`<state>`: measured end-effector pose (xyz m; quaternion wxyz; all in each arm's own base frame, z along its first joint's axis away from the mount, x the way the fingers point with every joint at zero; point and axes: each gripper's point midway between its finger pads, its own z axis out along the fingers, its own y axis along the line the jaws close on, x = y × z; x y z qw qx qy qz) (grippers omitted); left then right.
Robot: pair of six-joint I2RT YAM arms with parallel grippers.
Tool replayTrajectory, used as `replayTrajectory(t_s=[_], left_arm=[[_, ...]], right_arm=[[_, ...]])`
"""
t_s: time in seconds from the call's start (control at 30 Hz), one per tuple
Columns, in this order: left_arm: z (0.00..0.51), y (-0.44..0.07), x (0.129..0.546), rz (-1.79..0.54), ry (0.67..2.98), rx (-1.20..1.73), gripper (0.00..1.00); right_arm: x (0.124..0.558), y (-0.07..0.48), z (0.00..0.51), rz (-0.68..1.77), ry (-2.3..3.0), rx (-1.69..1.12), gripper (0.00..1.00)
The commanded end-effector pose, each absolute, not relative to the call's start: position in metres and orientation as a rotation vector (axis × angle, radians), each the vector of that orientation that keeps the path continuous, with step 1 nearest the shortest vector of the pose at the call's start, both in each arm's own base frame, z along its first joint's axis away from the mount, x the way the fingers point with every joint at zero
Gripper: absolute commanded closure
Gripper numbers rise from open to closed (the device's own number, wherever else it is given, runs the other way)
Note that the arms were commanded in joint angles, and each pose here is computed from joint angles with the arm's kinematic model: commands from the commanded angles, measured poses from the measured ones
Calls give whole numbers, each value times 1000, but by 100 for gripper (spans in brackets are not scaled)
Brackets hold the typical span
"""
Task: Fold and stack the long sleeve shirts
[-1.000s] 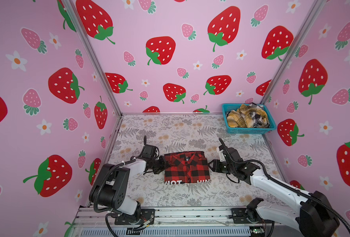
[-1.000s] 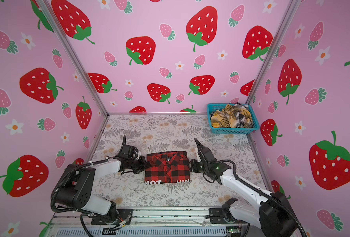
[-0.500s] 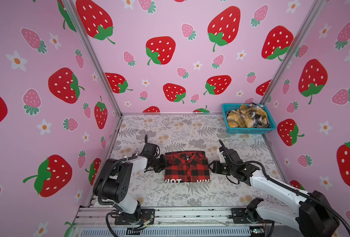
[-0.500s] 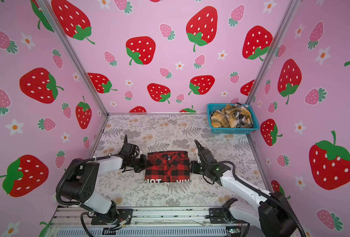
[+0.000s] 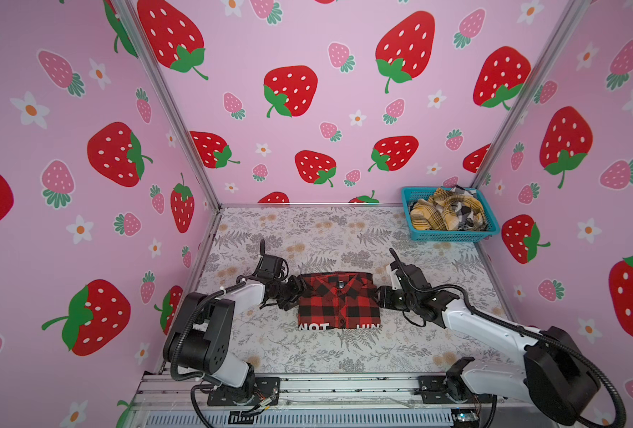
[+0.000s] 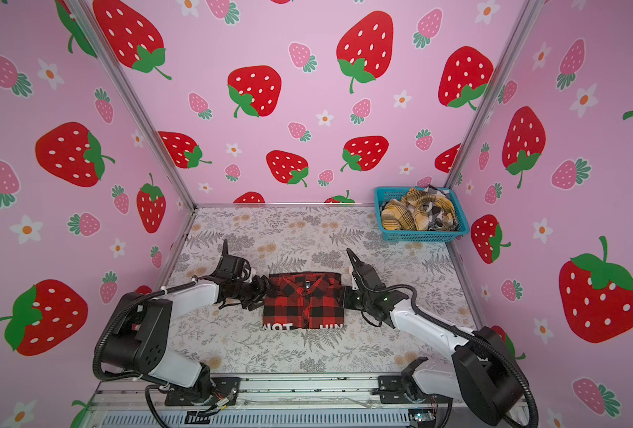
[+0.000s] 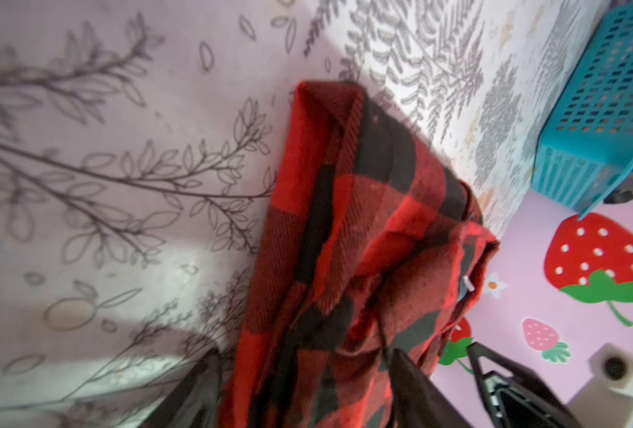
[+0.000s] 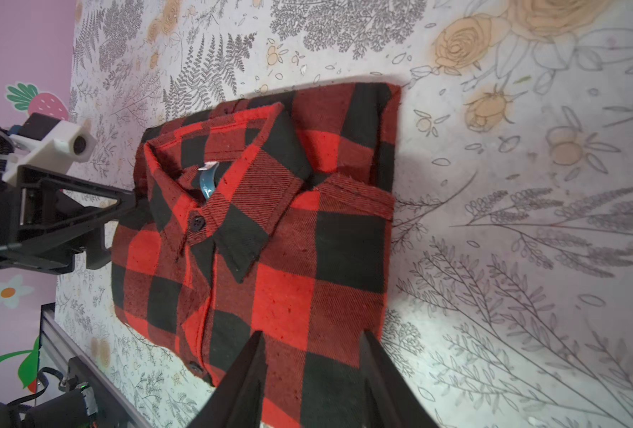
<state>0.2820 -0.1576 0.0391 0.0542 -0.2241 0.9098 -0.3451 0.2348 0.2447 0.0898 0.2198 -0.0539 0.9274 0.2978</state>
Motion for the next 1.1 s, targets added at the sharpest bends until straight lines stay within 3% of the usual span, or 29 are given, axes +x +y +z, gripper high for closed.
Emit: replayTrajectory(t_s=[0.0,0.37,0.53,0.6,0.7,1.07], left_arm=[[28,-145,245,-974,2852,-799,23],[6,-159,242,-1094,2870,-812,29],[-2,-165,245,-1160,2868,-826,45],[1,-165,249,-1166,2854,-821,61],[9,-165,251,-1168,2827,-820,74],[33,-169,265,-1206,2766,-734,88]], right_arm=[[244,260,104,851,2536,-195,57],[247,270,103,868,2536,-221,57],[247,272,97,880,2550,-214,57],[247,273,97,882,2553,-212,58],[248,270,98,865,2552,-209,57],[252,270,99,834,2549,-210,58]])
